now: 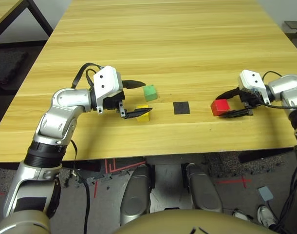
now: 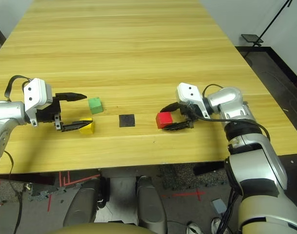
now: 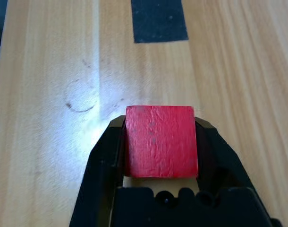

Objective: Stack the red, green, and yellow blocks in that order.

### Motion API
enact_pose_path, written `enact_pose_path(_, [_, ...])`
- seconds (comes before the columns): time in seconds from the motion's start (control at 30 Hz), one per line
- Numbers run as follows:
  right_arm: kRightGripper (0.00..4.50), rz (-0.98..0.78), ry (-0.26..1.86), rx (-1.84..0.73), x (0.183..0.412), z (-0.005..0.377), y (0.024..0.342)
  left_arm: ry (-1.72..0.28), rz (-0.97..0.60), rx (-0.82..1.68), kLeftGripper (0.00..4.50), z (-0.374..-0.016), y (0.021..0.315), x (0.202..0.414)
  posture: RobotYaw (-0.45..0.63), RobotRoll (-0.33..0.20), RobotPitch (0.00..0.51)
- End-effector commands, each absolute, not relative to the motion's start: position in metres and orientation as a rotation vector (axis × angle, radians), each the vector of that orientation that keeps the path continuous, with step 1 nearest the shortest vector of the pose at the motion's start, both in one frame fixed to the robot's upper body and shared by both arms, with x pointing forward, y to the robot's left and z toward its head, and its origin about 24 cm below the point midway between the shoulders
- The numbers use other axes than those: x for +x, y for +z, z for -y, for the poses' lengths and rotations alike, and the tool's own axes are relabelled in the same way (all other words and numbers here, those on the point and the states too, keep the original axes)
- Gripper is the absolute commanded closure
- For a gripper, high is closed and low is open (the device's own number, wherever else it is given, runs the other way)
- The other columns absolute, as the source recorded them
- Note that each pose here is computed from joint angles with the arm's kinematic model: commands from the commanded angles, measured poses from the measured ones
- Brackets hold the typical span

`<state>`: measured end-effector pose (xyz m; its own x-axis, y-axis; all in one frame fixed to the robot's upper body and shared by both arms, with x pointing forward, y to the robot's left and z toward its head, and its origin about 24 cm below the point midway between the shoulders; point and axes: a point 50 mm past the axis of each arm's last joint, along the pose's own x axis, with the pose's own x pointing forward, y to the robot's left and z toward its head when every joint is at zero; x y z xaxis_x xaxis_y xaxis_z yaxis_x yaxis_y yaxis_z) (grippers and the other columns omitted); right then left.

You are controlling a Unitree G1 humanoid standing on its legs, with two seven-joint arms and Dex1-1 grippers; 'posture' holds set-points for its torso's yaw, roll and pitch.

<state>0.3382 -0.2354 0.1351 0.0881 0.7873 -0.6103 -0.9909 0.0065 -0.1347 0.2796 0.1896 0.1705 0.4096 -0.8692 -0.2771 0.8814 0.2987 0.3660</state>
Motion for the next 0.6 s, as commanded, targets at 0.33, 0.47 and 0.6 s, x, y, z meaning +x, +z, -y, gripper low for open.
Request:
enact_pose_path(0.33, [2.43,-0.282,1.591,-0.62,0.343,0.163,0.165,-1.149,-0.012,0.545,0.0,-0.185,0.178,0.286,0.3,-0.099,0.142])
enact_pose_path(0.47, [2.43,-0.304,1.622,-0.617,0.337,0.147,0.158,-1.151,-0.006,0.547,0.0,-0.181,0.178,0.289,0.32,-0.106,0.141])
enact_pose_path(0.6, [2.43,-0.316,1.644,-0.621,0.334,0.133,0.153,-1.156,-0.002,0.55,0.0,-0.176,0.177,0.29,0.34,-0.112,0.141])
